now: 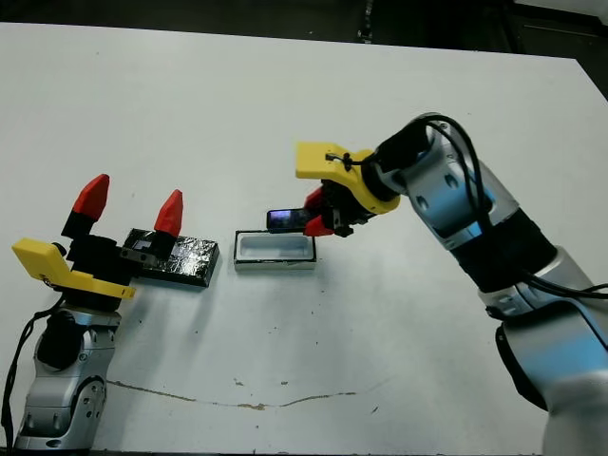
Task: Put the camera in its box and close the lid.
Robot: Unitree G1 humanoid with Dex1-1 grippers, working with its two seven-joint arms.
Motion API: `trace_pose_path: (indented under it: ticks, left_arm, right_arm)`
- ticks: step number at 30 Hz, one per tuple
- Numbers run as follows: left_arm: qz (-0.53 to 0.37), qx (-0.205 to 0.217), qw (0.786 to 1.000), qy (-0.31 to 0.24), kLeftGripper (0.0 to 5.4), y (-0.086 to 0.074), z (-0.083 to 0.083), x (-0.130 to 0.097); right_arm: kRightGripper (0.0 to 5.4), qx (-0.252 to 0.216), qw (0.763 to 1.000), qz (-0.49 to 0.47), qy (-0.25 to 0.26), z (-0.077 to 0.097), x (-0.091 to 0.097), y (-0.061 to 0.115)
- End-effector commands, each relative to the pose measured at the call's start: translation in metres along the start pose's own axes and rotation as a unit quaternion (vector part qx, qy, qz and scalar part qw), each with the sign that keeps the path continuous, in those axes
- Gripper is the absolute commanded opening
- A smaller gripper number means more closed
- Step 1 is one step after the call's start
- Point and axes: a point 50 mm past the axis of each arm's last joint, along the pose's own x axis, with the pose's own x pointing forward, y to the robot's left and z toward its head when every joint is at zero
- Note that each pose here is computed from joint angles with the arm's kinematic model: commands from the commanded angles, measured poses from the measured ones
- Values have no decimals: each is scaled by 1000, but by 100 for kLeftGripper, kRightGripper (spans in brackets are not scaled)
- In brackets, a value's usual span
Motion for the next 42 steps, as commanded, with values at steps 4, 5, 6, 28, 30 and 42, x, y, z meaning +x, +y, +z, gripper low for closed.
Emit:
trace_pose_path:
  ticks: [4, 5, 6, 28, 30, 42]
  left_arm:
    - [7, 3, 1000, 11, 540, 0, -3, -4]
    - [6, 3, 1000, 10, 540, 0, -3, -4]
    - [6, 3, 1000, 10, 540, 0, -3, -4]
    - [6, 0, 1000, 11, 540, -1, -2, -3]
    - [5, 1, 1000, 8, 540, -1, -2, -3]
    - [1, 1, 1000, 7, 540, -1, -2, -2]
  right_arm:
    - [165, 4, 1000, 13, 25, 12, 3, -5]
    - [165, 11, 1000, 16, 24, 13, 4, -5]
    - [165, 13, 999, 18, 24, 13, 6, -5]
    - [165, -39, 997, 63, 15, 25, 24, 3]
    - [165, -43, 997, 61, 15, 24, 25, 3]
    - [165, -23, 998, 47, 46, 19, 29, 3]
